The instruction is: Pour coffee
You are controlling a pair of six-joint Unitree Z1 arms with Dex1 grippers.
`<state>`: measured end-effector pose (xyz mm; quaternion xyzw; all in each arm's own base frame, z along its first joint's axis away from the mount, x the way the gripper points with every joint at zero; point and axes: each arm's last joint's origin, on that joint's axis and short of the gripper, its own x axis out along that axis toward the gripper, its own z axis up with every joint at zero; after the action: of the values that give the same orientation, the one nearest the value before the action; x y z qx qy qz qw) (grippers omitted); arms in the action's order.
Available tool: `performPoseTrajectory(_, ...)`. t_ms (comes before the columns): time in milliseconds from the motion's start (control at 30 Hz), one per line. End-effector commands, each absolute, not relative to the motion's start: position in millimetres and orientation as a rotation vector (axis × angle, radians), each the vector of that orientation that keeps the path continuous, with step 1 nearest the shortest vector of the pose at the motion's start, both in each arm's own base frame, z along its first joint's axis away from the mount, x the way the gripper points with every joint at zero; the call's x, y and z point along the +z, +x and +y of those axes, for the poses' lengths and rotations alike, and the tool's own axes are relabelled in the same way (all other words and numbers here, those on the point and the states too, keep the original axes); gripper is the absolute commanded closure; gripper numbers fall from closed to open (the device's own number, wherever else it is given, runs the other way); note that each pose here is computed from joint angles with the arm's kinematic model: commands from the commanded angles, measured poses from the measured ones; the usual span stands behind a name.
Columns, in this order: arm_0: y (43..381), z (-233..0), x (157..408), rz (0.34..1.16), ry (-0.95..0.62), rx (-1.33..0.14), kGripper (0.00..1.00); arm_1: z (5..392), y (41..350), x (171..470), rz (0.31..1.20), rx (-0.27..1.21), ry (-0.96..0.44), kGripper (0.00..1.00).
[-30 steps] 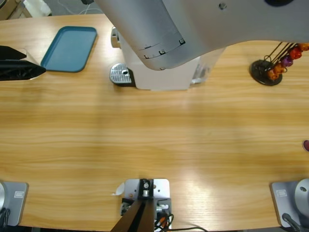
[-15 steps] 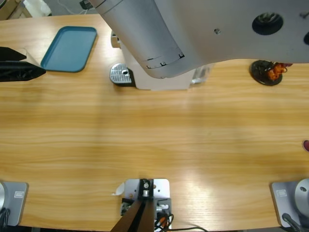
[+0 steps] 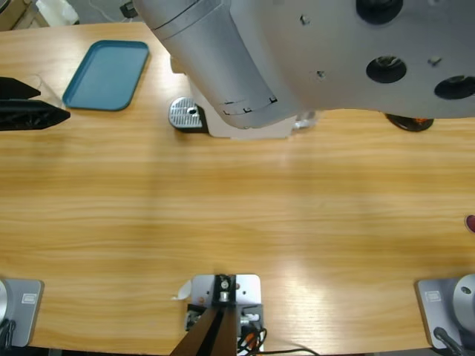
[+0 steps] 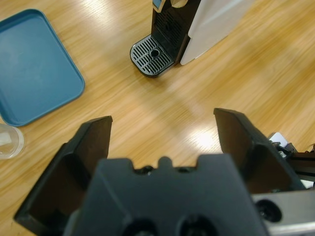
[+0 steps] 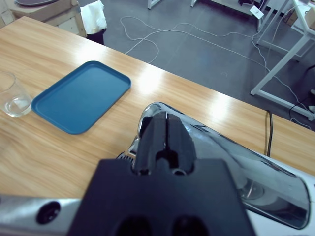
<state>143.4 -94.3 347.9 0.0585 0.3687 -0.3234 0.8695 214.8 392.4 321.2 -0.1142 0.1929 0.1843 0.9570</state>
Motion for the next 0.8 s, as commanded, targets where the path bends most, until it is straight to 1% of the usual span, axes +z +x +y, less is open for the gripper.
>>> performPoseTrajectory(33,137,-93,346,0.788,0.127,-0.698,0.107,413,213,222,0.552,0.402,-0.388,1.000)
performPoseTrajectory(667,137,-91,348,0.784,0.127,-0.694,0.110,412,212,198,0.596,0.394,-0.374,1.000)
performPoseTrajectory(800,136,-91,348,0.787,0.127,-0.694,0.110,410,212,196,0.593,0.391,-0.371,1.000)
